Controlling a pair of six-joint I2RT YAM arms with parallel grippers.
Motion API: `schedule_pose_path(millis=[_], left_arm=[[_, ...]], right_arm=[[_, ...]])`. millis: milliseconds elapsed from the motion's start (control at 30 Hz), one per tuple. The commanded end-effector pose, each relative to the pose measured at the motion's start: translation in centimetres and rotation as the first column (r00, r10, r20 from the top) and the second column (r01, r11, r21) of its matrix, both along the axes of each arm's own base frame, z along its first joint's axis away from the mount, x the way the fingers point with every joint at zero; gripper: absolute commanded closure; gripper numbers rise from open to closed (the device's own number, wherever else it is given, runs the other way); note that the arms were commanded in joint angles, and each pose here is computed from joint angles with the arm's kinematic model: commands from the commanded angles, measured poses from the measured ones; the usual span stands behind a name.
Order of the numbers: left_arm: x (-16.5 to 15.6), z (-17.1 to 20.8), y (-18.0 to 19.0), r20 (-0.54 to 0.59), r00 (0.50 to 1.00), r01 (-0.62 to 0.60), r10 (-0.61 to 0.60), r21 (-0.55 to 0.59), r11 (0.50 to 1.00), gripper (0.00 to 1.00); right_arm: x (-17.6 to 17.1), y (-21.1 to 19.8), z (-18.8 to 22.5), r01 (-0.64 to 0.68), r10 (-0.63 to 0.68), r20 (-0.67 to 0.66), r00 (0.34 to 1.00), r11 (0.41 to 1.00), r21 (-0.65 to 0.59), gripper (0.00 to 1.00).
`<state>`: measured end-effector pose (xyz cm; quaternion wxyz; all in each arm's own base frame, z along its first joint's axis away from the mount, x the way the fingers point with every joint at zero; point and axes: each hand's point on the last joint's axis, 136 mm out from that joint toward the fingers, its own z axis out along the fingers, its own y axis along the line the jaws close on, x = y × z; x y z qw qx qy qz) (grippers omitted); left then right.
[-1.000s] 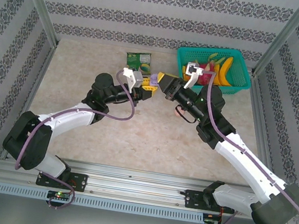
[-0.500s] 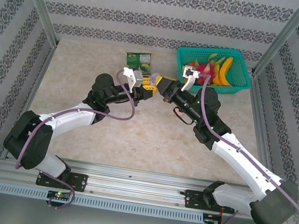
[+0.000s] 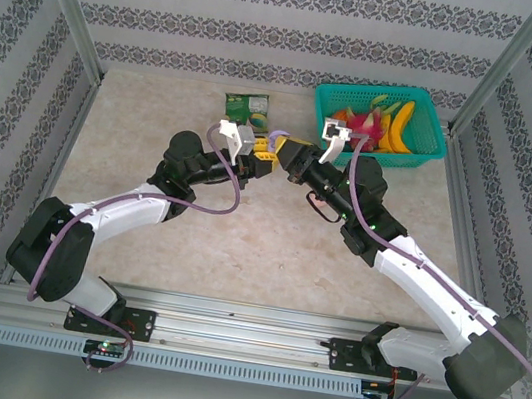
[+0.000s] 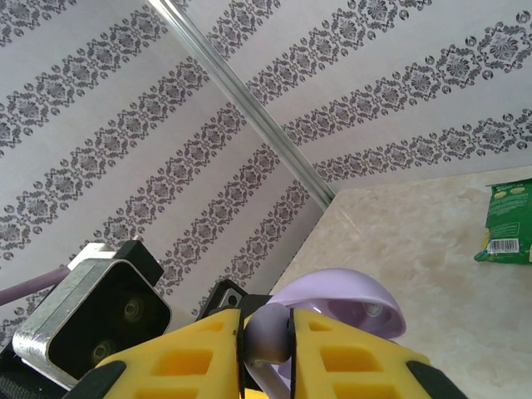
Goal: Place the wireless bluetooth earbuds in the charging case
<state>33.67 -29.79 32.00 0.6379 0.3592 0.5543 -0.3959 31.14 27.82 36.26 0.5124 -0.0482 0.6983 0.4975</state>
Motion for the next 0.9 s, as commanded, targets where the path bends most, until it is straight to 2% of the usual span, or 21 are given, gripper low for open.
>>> schedule_pose_path(millis=[0, 467, 867], left_arm=[[-1.1, 3.3, -0.5, 0.082, 0.996, 0.030, -0.026, -0.052, 0.998, 1.00], [-1.6, 3.5, -0.7, 0.089, 0.995, 0.043, -0.038, -0.051, 0.998, 1.00], [-1.5, 4.9, -0.4, 0.098, 0.995, 0.020, -0.011, -0.091, 0.996, 1.00]], right_arm=[[0.2, -0.1, 0.5, 0.025, -0.025, 0.040, 0.999, 1.000, 0.001, 0.79], [0.8, -0.3, -0.1, 0.054, -0.053, 0.036, 0.998, 0.998, -0.016, 0.79], [0.6, -0.4, -2.6, 0.099, -0.090, 0.071, 0.993, 0.987, -0.128, 0.80]])
